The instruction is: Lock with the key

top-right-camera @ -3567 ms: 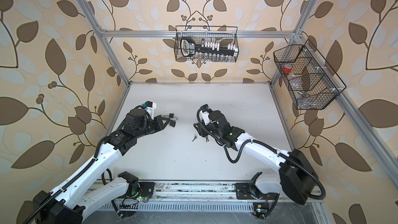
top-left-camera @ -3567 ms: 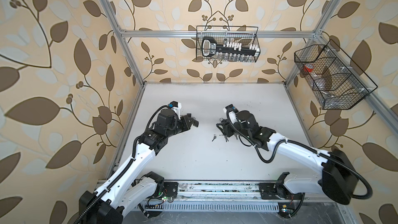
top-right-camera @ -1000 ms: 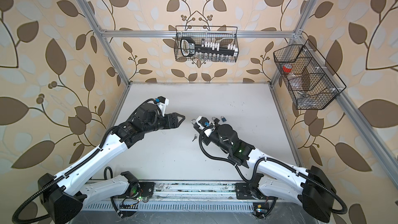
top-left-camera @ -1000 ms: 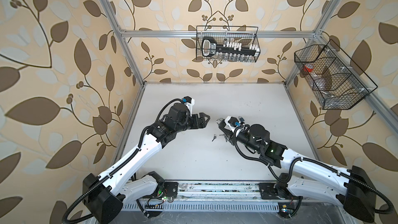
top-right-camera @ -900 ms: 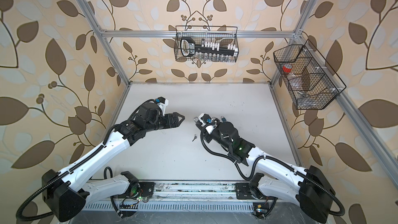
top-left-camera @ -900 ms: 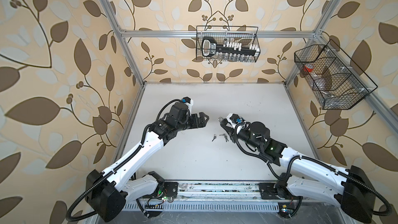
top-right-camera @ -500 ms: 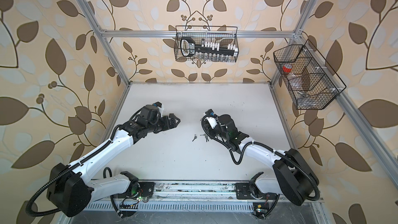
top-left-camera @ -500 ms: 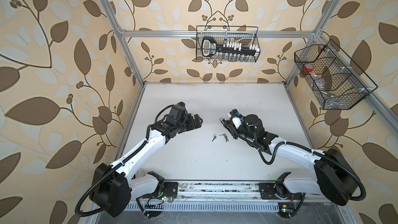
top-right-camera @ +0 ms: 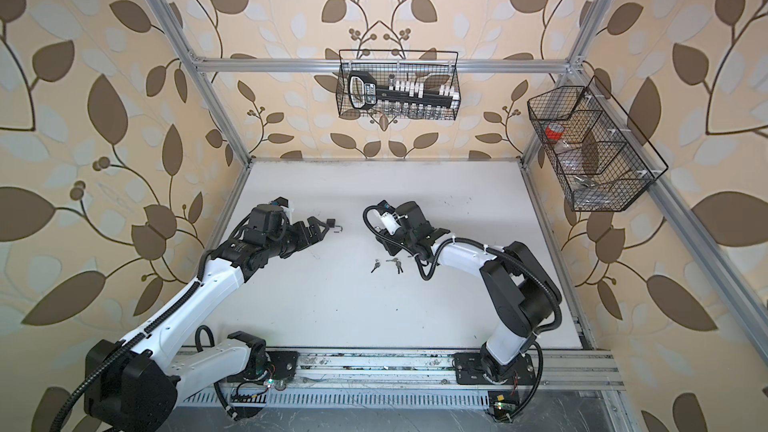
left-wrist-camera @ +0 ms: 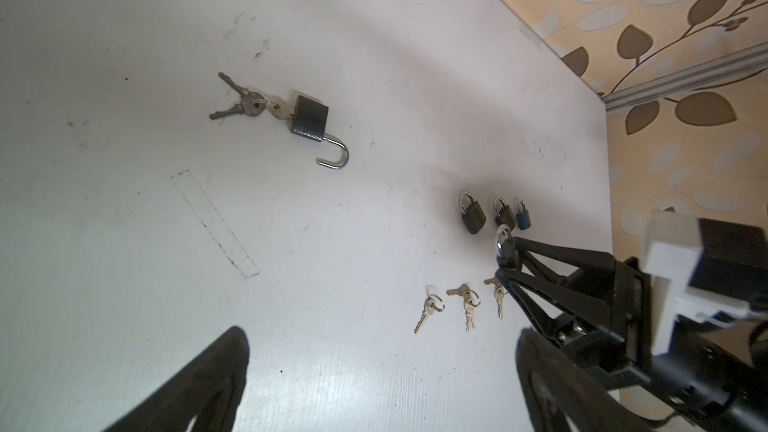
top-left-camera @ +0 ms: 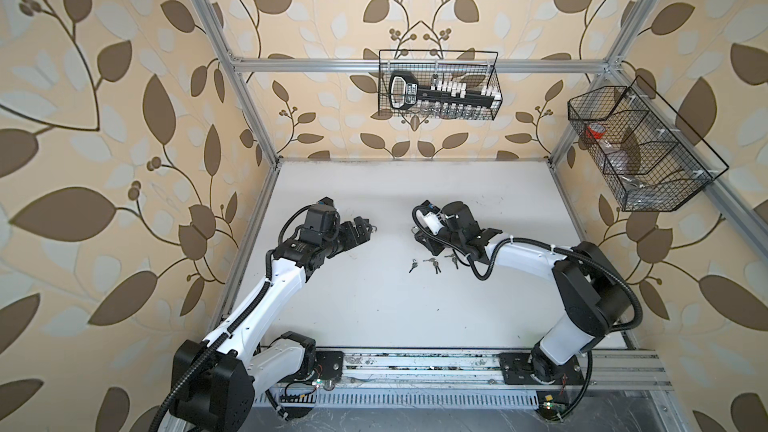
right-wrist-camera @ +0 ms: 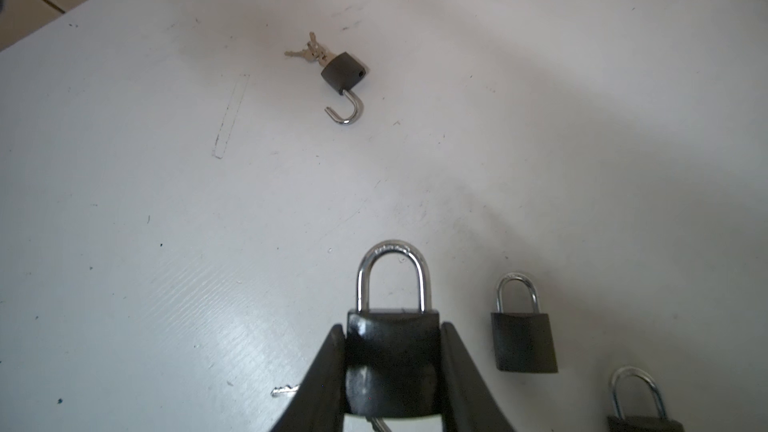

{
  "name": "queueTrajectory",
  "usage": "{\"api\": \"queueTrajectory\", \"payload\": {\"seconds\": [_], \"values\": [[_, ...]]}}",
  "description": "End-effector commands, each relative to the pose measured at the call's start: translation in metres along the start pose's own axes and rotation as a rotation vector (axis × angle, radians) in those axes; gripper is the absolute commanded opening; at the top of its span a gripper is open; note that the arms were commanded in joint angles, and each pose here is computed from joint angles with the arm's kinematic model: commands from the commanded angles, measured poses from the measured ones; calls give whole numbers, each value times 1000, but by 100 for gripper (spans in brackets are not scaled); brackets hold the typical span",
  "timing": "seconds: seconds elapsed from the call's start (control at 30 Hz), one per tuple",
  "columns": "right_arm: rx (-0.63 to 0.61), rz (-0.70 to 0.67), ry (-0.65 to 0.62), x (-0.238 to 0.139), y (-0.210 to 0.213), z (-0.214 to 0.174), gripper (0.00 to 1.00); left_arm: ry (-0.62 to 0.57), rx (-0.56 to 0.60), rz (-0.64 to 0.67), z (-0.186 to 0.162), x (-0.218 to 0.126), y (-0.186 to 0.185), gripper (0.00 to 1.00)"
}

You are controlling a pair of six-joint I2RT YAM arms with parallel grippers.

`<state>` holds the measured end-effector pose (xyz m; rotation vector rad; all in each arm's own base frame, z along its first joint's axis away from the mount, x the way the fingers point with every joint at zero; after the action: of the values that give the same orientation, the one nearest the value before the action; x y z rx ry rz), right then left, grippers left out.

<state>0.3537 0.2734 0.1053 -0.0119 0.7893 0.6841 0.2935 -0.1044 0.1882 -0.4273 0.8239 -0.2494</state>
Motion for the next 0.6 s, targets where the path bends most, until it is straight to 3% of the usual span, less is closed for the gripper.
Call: {"api": "queueTrajectory", "payload": {"seconds": [0.0,0.2,0.57], "values": [[-22,-7,92,15,-1,-6,0,-12,-33,-26,1,-10,2,99],[-54,-50,189,44,-12,-9,0,-14,-56,-26,-1,-15,12,99],[-69,-126,252,69,-27,-11,0,-5,-71,-60,0,-10,9,99]]}}
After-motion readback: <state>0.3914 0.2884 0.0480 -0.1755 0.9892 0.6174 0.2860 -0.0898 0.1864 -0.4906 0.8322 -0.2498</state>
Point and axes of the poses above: each gripper's point midway between its finger pads, its own x axis out along the fingers, its own y axis along the line the jaws close on, z = x × y, the point moved 2 cm from there along -x, back along the fingers, and after that the axes turned 13 degrees about x, right-handed, at the moved point
